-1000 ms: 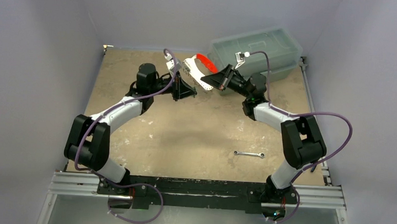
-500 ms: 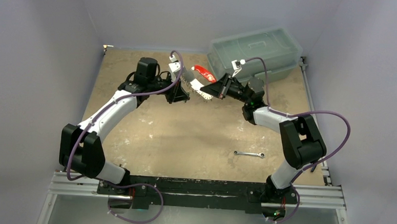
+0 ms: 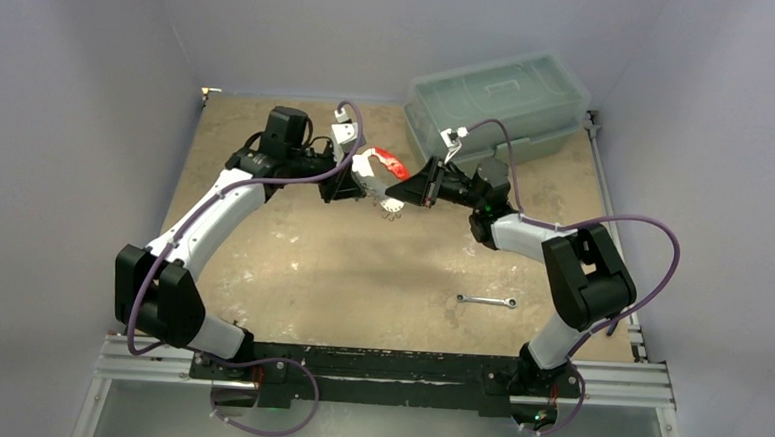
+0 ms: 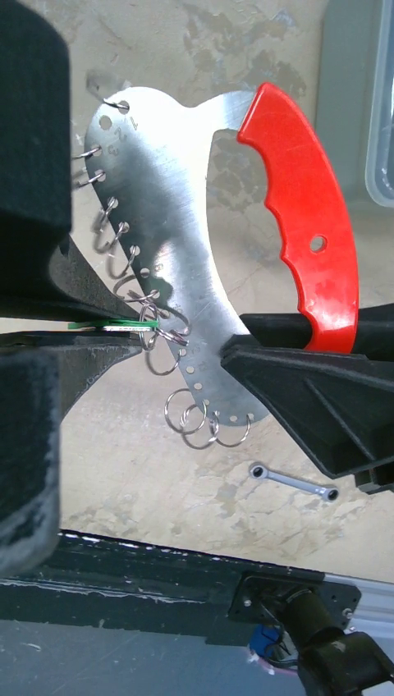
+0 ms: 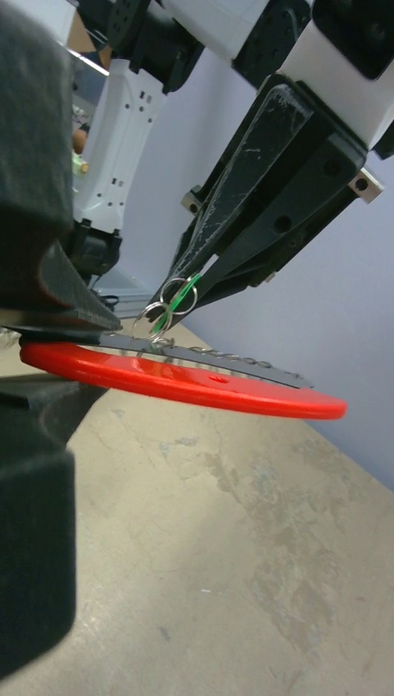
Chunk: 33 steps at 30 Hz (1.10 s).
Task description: Remove the keys from the keyring
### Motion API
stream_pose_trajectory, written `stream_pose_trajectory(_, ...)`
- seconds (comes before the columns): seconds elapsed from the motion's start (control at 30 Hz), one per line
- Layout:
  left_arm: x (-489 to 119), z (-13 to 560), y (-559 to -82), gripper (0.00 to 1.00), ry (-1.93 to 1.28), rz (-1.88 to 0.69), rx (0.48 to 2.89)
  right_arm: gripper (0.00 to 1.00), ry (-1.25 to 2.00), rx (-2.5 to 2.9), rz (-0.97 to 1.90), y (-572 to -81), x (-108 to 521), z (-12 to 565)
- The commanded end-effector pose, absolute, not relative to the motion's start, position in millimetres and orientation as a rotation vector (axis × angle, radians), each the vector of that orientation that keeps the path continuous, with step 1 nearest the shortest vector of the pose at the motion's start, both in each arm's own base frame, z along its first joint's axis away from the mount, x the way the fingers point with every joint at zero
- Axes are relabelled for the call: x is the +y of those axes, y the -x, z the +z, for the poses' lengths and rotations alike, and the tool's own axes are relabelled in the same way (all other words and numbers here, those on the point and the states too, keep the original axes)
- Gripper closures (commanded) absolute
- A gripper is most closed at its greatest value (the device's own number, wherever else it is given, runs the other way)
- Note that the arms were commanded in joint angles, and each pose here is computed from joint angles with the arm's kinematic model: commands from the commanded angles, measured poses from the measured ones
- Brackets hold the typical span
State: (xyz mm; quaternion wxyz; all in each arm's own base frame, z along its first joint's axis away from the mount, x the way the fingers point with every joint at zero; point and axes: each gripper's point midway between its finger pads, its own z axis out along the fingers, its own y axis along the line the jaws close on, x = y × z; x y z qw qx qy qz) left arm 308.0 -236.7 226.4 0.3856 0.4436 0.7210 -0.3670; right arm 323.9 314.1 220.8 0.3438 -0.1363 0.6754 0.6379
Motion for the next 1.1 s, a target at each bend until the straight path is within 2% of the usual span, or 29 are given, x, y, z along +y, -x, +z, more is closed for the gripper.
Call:
stream_pose_trajectory(0.0,-231.2,234.6,-298.4,1.0,-1.217,-0.904,1.793,0.6,0.468,1.694,1.63,-313.8,315.0,230.0)
stream_pose_trajectory(0.37,-215.5,218.3,-279.1,1.0,-1.373,-0.835,1.792,0.42,0.647,1.722,1.577,-300.6,313.2,216.4)
stream_pose_trajectory(0.6,-211.4,206.1,-275.2,1.0,-1.429,-0.826,1.802,0.33,0.775,1.884,1.44,-291.0,301.8,174.5)
stream_pose_trajectory(0.8,-209.4,190.1,-264.9,1.0,-1.491,-0.861,1.8,0.31,0.88,1.957,1.386,-281.6,293.7,148.1)
stream_pose_trajectory(0.93,-208.4,180.0,-260.8,1.0,-1.511,-0.871,1.795,0.29,0.916,1.934,1.385,-278.9,292.9,146.9)
stream_pose_trajectory(1.07,-208.4,173.3,-254.8,1.0,-1.544,-0.896,1.779,0.31,0.936,1.868,1.431,-277.9,297.7,157.1)
